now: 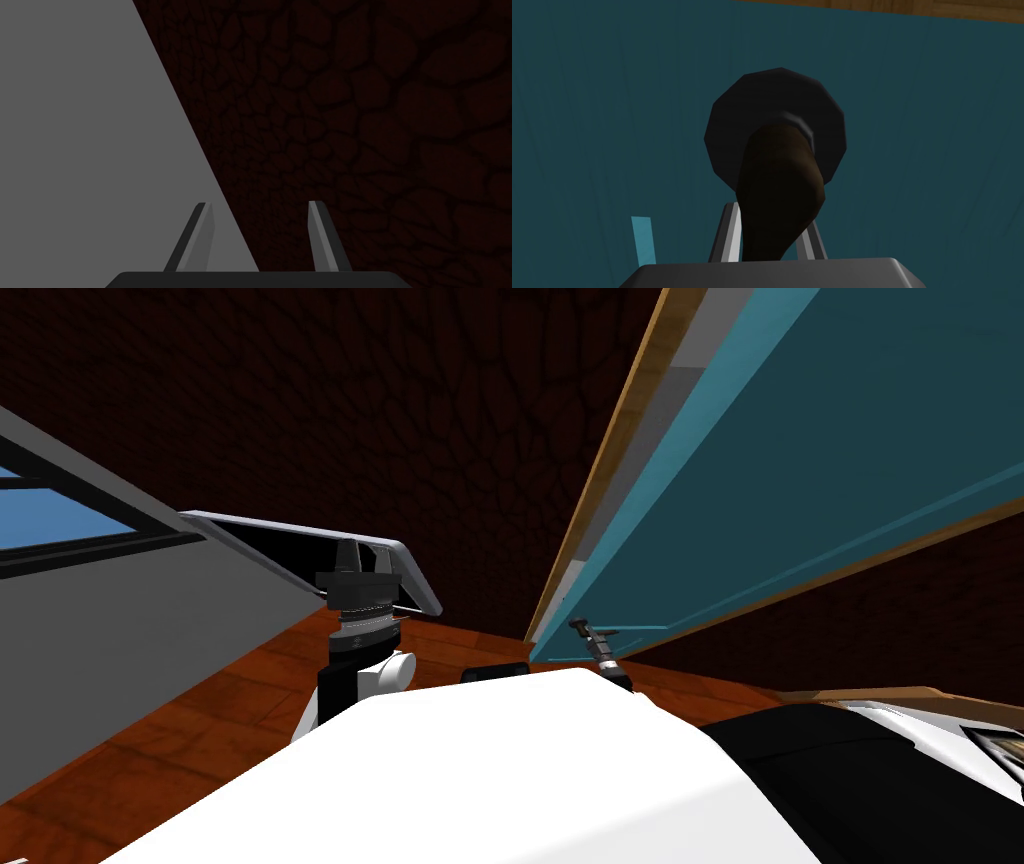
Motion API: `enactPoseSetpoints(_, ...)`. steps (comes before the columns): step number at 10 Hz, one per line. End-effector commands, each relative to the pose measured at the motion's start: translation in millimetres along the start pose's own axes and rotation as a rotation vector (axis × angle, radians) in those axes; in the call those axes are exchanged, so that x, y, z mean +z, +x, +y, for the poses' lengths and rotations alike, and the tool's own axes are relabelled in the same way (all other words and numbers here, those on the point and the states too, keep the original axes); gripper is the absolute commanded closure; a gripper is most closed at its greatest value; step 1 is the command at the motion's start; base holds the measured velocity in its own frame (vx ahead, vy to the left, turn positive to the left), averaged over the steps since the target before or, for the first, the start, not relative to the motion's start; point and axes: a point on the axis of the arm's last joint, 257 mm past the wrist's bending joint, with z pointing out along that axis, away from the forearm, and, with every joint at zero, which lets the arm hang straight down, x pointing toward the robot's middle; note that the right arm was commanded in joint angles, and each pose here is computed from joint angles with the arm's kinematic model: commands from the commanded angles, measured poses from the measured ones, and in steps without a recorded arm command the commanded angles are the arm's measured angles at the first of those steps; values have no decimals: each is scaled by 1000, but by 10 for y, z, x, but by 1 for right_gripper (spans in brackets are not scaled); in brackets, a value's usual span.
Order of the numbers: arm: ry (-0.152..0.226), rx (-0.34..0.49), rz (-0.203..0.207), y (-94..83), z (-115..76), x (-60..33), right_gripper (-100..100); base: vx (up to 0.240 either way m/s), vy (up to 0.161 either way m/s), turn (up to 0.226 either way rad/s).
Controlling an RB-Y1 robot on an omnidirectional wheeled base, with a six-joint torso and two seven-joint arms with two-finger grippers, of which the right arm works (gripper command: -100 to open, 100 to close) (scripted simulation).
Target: Pull the door open
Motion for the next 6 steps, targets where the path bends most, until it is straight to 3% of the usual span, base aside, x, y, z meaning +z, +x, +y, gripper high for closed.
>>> enactPoseSetpoints(1,-8,-2,11,-25,24,-53,100,-170,-35,114)
enactPoseSetpoints(3,0,0,-1,2,-28,26,100,-96,-21,57)
enactPoseSetpoints(6,-3,-3,-18,7,-43,176,100,-182,-42,114)
